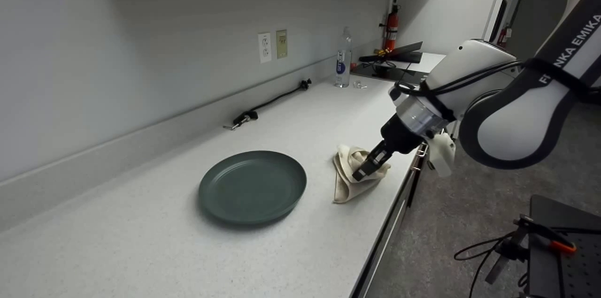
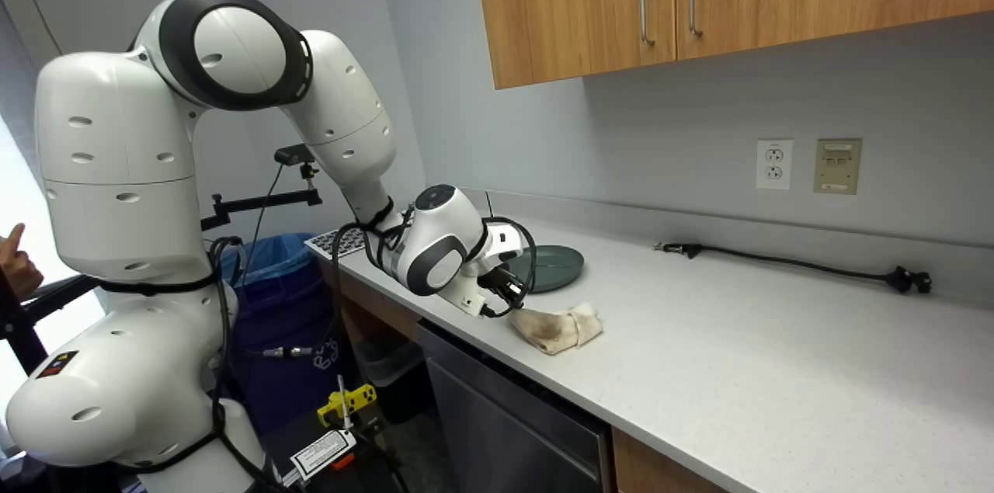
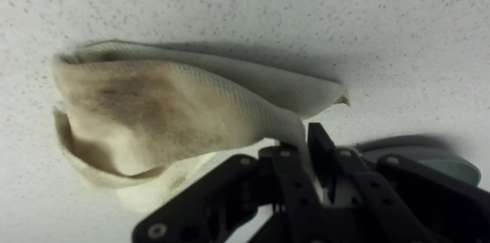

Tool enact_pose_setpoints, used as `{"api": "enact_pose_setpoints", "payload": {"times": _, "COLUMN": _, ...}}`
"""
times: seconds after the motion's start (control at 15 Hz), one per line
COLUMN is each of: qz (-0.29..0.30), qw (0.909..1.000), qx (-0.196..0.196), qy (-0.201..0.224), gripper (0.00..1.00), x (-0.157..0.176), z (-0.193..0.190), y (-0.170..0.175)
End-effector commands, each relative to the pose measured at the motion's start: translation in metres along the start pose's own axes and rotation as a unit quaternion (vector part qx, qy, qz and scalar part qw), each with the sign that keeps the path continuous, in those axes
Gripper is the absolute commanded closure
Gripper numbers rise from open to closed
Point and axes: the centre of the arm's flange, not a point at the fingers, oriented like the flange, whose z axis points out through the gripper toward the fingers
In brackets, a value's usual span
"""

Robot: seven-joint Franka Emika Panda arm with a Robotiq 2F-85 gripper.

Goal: Fold the towel in two triangles

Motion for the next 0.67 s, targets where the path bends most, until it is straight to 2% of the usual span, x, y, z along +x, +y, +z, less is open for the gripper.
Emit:
{"api": "enact_pose_setpoints", "payload": {"times": 0.0, "qz": -0.004, "qw": 0.9999, "qx": -0.01, "qy": -0.007, "gripper": 0.5, "x": -0.004, "z": -0.0009, "y": 0.004}}
{"api": "enact_pose_setpoints", "payload": {"times": 0.4, "qz": 0.002, "qw": 1.0, "qx": -0.007, "qy": -0.004, "gripper": 0.04, "x": -0.0005, "z": -0.0051, "y": 0.0059}}
{"api": "enact_pose_setpoints", "payload": {"times": 0.47, "qz": 0.001, "qw": 1.0, "qx": -0.006, "qy": -0.002, "gripper": 0.01, "x": 0.0006, "z": -0.0065, "y": 0.006}}
{"api": "enact_pose_setpoints", "payload": {"times": 0.6, "qz": 0.0, "qw": 1.0, "qx": -0.004, "qy": 0.001, "gripper": 0.0, "x": 0.0029, "z": -0.0096, "y": 0.0047}}
